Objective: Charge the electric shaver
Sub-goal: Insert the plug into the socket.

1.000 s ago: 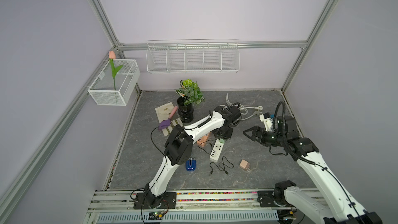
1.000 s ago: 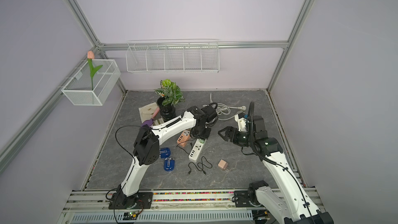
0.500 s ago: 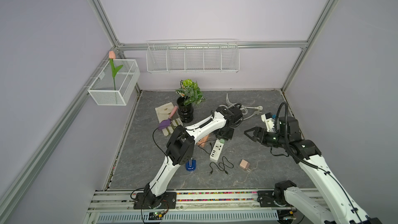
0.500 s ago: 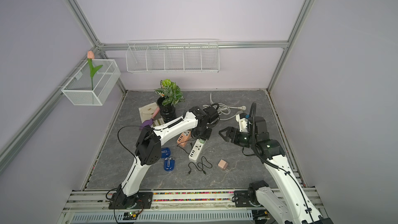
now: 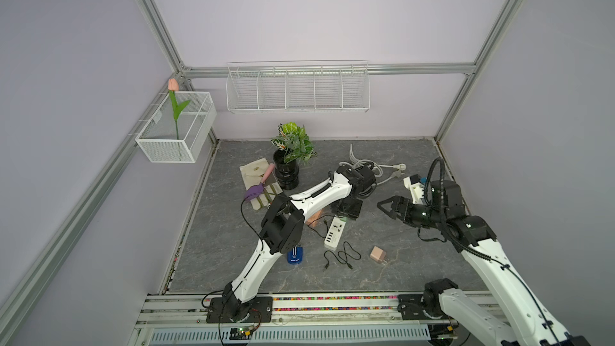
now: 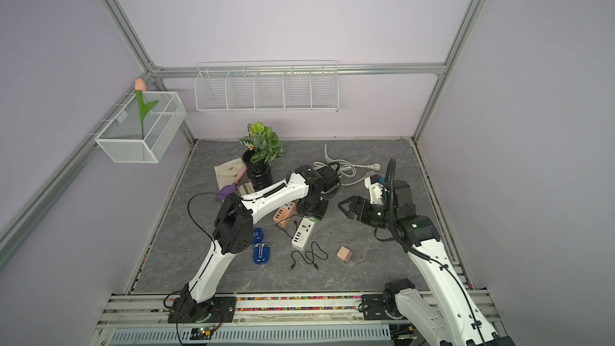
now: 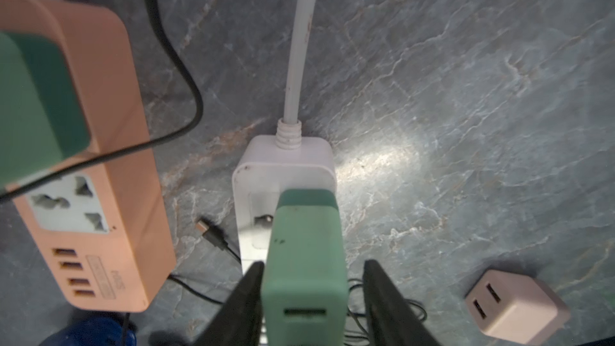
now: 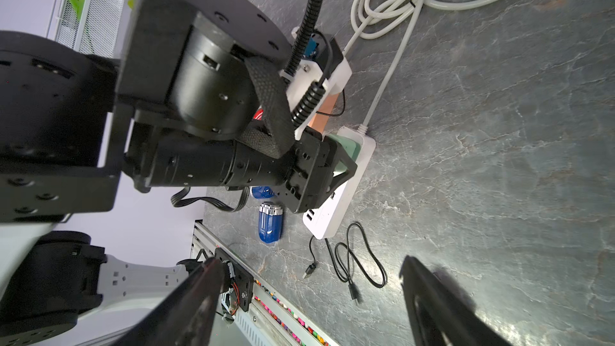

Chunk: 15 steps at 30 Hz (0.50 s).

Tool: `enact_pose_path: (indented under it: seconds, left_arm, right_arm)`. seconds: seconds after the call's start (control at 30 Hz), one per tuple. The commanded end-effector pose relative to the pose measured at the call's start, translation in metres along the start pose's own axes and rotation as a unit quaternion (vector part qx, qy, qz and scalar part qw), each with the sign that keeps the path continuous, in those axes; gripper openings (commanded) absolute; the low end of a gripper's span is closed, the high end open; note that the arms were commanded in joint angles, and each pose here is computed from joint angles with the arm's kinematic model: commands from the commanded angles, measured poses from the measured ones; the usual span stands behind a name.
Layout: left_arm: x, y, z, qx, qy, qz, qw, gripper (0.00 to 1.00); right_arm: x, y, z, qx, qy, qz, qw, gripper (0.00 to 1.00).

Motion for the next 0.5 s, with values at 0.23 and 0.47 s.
enact_pose_path:
  seconds: [0.23, 0.47]
  left_arm:
    - [-0.088, -0.001, -0.007, -0.021, 0.06, -0.085, 0.994, 0.65]
    - [-0.131, 0.0, 0.027, -0.108, 0.106, -0.143, 0.978, 0.63]
  right_arm:
    - [0.0, -0.007, -0.001, 0.004, 0.022, -0.006, 1.0, 0.88]
    - [-0.003, -0.019, 0.018, -0.041, 0.024, -0.017, 0.999, 0.86]
Point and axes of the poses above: each gripper's point midway between its finger pads, its own x axis out along the fingers, its own z axis along the line the jaws close on, y = z × x, the point moved 3 cm from there along -x, back along the fingers, and after that the axes turned 7 degrees about x, right-handed, at the moved point
